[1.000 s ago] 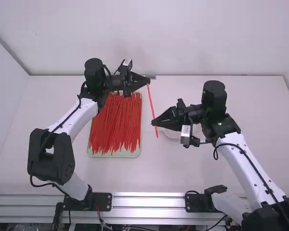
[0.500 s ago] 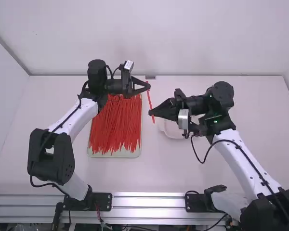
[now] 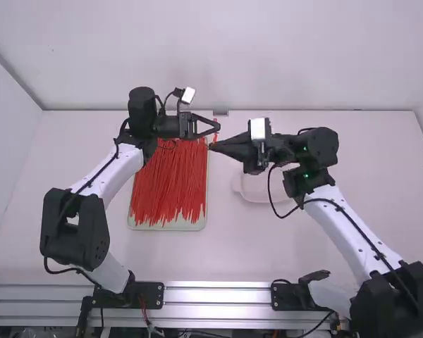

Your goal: Fasten the cable tie

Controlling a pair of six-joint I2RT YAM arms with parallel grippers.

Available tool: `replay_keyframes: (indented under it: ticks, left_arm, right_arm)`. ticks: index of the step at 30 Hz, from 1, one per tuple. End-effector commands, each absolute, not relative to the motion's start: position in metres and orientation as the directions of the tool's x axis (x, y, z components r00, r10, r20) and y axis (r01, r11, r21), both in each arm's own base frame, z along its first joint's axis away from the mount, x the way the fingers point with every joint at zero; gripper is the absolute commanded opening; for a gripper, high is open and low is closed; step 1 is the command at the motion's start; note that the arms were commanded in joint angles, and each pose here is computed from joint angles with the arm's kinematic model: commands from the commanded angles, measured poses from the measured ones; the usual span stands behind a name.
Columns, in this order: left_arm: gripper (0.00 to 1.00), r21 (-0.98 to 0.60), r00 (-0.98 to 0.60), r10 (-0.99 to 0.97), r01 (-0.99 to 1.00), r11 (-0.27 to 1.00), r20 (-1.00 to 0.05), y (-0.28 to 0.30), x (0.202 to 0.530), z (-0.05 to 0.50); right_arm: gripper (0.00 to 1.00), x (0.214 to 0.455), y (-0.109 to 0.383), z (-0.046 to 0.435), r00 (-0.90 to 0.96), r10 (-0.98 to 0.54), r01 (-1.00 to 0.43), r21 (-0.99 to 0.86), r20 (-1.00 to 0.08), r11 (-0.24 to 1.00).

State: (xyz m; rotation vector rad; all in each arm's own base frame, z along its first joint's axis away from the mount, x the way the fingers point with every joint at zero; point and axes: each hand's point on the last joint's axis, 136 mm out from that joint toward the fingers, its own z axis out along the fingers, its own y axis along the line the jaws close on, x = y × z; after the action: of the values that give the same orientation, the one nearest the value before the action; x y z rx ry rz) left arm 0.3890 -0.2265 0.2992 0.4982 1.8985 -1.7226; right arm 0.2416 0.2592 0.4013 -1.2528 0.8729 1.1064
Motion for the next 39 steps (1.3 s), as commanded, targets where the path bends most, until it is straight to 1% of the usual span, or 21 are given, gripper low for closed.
replay_keyframes:
  ticks: [1, 3, 5, 9, 11, 12, 13, 15, 18, 20, 23, 30, 34, 39]
  left_arm:
    - [0.04, -0.742, -0.736, -0.103, 0.652, 0.156, -0.669, -0.224, 0.399, 0.31]
    - [0.03, -0.742, -0.736, -0.102, 0.653, 0.156, -0.669, -0.224, 0.399, 0.31]
    - [0.02, -0.719, -0.715, -0.096, 0.676, 0.159, -0.693, -0.224, 0.398, 0.31]
    - [0.02, -0.651, -0.648, -0.081, 0.74, 0.167, -0.757, -0.224, 0.398, 0.311]
    - [0.02, -0.586, -0.585, -0.067, 0.791, 0.174, -0.809, -0.224, 0.399, 0.31]
    - [0.02, -0.548, -0.547, -0.059, 0.817, 0.177, -0.835, -0.224, 0.399, 0.31]
    - [0.02, -0.536, -0.536, -0.057, 0.825, 0.178, -0.843, -0.224, 0.399, 0.31]
    - [0.02, -0.439, -0.44, -0.037, 0.88, 0.183, -0.897, -0.224, 0.399, 0.31]
    - [0.02, -0.333, -0.336, -0.016, 0.924, 0.186, -0.942, -0.224, 0.399, 0.311]
    - [0.02, -0.25, -0.253, -0.008, 0.95, 0.185, -0.967, -0.224, 0.399, 0.314]
    - [0.02, -0.177, -0.176, -0.017, 0.967, 0.183, -0.984, -0.225, 0.4, 0.323]
    - [0.02, -0.034, -0.024, -0.058, 0.984, 0.177, -0.998, -0.224, 0.398, 0.351]
    - [0.02, 0.035, 0.045, -0.052, 0.984, 0.177, -0.998, -0.224, 0.397, 0.353]
    - [0.02, 0.118, 0.124, -0.029, 0.98, 0.161, -0.992, -0.225, 0.394, 0.35]
  right_arm:
    - [0.0, 0.248, 0.25, 0.404, 0.106, 0.148, -0.994, -0.11, -0.983, -0.019]
    - [0.0, 0.259, 0.243, 0.4, 0.086, 0.135, -0.996, -0.085, -0.987, 0.018]
    - [0.0, 0.258, 0.239, 0.394, 0.09, 0.115, -0.996, -0.091, -0.989, 0.0]
    - [0.0, 0.259, 0.237, 0.383, 0.019, 0.091, -1.0, -0.02, -0.996, -0.012]
    - [0.0, 0.269, 0.238, 0.376, -0.08, 0.085, -0.996, 0.083, -0.993, 0.026]
    - [0.0, 0.278, 0.238, 0.373, -0.177, 0.095, -0.981, 0.183, -0.98, 0.064]
    - [0.0, 0.281, 0.237, 0.372, -0.206, 0.099, -0.974, 0.214, -0.974, 0.075]
    - [0.0, 0.295, 0.234, 0.364, -0.354, 0.121, -0.922, 0.368, -0.927, 0.122]
    - [0.0, 0.303, 0.229, 0.355, -0.457, 0.127, -0.872, 0.472, -0.88, 0.129]
    - [0.0, 0.306, 0.227, 0.349, -0.527, 0.124, -0.834, 0.539, -0.841, 0.114]
    - [0.0, 0.306, 0.229, 0.339, -0.596, 0.103, -0.792, 0.604, -0.796, 0.086]
    - [0.0, 0.301, 0.248, 0.317, -0.688, 0.034, -0.725, 0.689, -0.725, 0.023]
    - [0.0, 0.299, 0.254, 0.314, -0.698, 0.021, -0.716, 0.698, -0.716, 0.014]
    - [0.0, 0.299, 0.256, 0.313, -0.745, 0.025, -0.667, 0.745, -0.667, 0.015]
